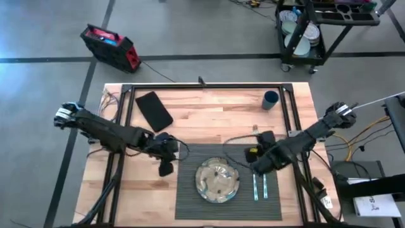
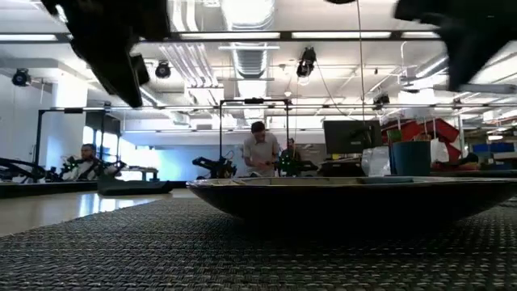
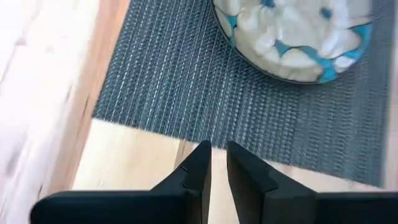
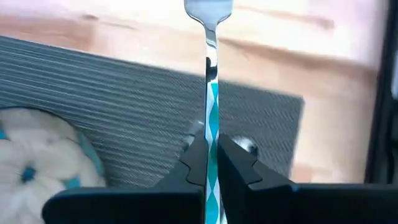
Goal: Set table place
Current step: Move the blue fork to the top left of the table
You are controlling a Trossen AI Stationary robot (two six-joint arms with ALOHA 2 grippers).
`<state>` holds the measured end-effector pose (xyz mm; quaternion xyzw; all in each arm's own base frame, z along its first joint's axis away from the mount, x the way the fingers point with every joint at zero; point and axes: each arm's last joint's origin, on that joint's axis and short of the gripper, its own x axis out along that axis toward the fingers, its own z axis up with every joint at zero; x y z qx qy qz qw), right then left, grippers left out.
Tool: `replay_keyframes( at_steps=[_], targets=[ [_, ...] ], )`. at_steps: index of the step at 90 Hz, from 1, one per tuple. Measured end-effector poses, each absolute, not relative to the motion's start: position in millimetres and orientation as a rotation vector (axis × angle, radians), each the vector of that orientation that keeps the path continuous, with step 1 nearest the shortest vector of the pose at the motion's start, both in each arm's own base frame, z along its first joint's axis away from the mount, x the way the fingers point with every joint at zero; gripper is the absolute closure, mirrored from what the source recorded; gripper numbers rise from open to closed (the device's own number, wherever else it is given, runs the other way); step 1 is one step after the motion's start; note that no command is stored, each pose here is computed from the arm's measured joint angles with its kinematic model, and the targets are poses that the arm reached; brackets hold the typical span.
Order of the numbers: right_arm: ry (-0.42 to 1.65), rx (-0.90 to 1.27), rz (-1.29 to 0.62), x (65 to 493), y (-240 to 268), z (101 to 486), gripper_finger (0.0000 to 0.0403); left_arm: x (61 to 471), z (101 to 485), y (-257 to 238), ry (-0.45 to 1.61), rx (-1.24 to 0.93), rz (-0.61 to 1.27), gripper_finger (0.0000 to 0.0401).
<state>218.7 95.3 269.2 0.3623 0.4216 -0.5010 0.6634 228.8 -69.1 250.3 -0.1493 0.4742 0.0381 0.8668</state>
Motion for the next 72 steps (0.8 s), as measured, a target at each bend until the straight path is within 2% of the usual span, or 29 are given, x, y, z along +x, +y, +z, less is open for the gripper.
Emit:
replay_keyframes(
  at_steps=[20,41,72],
  targets=[
    [0.999,0.67,-1.037,277.9,55.4,281.7,0.0403,195.7,289.0,-62.2,0.828,-0.412,0.036,0.0365],
    [0.954,0.614,-0.873,351.0,4.1,278.0,0.0403,169.3,313.2,-54.3,0.699,-0.477,-0.006,0.0365],
    [1.074,0.548,-0.736,429.5,-37.8,232.1,0.0403,156.9,322.1,-50.3,0.647,-0.509,-0.02,0.0365]
  ],
)
